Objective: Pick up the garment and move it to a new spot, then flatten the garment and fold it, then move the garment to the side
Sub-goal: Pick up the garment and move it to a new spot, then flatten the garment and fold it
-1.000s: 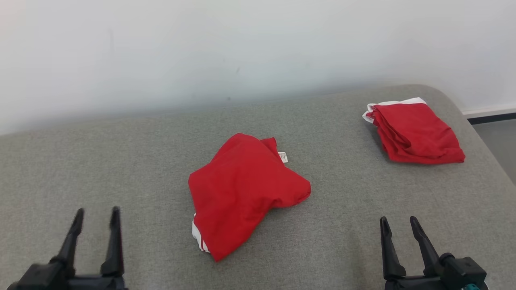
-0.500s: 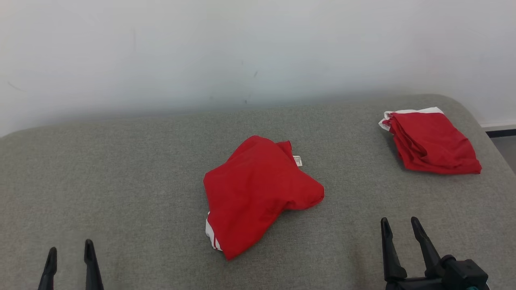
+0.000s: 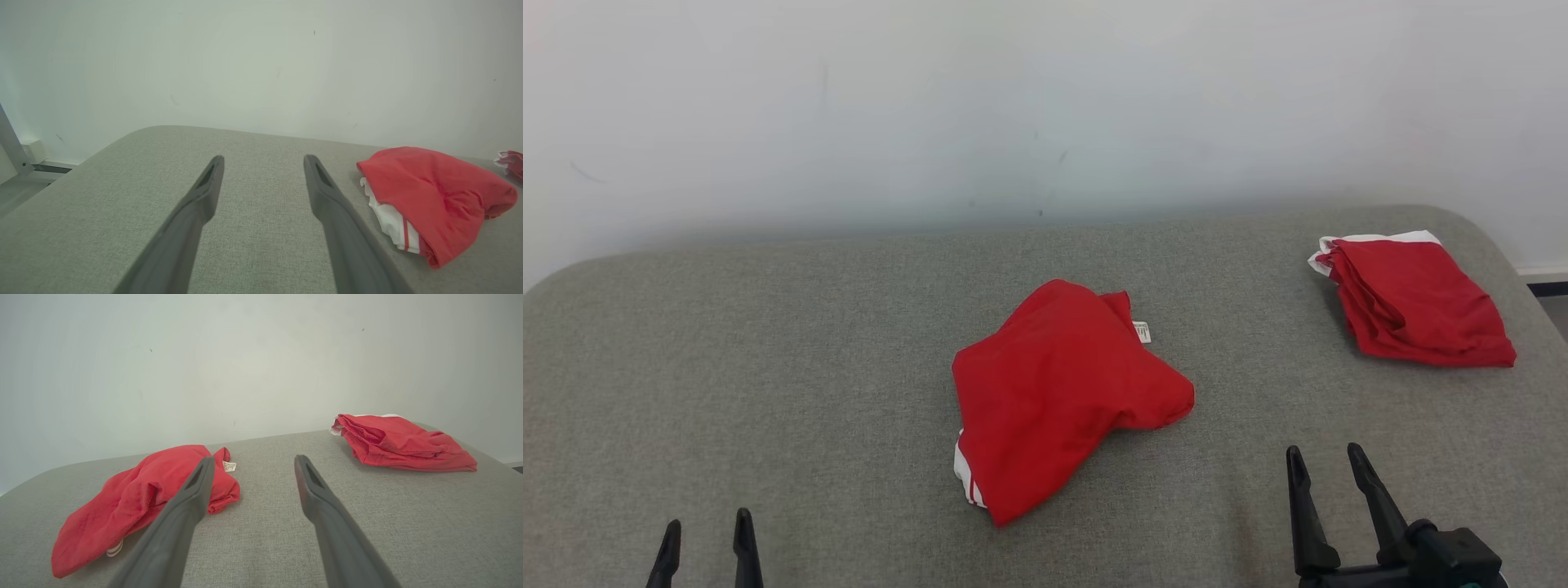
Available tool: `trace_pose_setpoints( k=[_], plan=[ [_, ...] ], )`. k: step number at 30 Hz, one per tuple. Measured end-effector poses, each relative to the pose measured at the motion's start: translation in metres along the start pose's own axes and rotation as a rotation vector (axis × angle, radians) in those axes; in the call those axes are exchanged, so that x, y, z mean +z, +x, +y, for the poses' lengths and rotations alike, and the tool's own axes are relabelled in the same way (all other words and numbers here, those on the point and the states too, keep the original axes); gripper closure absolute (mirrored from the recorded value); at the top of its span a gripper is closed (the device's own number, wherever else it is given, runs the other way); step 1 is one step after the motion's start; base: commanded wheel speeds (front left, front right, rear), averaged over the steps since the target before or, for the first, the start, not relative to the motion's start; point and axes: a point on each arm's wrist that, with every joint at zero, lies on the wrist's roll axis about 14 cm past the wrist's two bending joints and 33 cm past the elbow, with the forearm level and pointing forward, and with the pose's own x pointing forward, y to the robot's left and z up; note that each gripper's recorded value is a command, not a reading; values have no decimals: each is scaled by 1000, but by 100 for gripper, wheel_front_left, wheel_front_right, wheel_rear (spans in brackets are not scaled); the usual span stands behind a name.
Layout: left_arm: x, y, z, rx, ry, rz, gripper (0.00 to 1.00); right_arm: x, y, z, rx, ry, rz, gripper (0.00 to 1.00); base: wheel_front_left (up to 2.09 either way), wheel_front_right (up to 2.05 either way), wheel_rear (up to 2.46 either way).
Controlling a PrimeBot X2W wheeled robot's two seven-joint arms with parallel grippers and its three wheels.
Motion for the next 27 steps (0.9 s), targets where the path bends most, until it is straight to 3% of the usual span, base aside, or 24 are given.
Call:
trace_pose_setpoints(
  k=[27],
  plan=[
    [-7,-3,-6,-29,-8,25,0,-8,-4,5,16,-1,26,0,0,0,0]
  ],
)
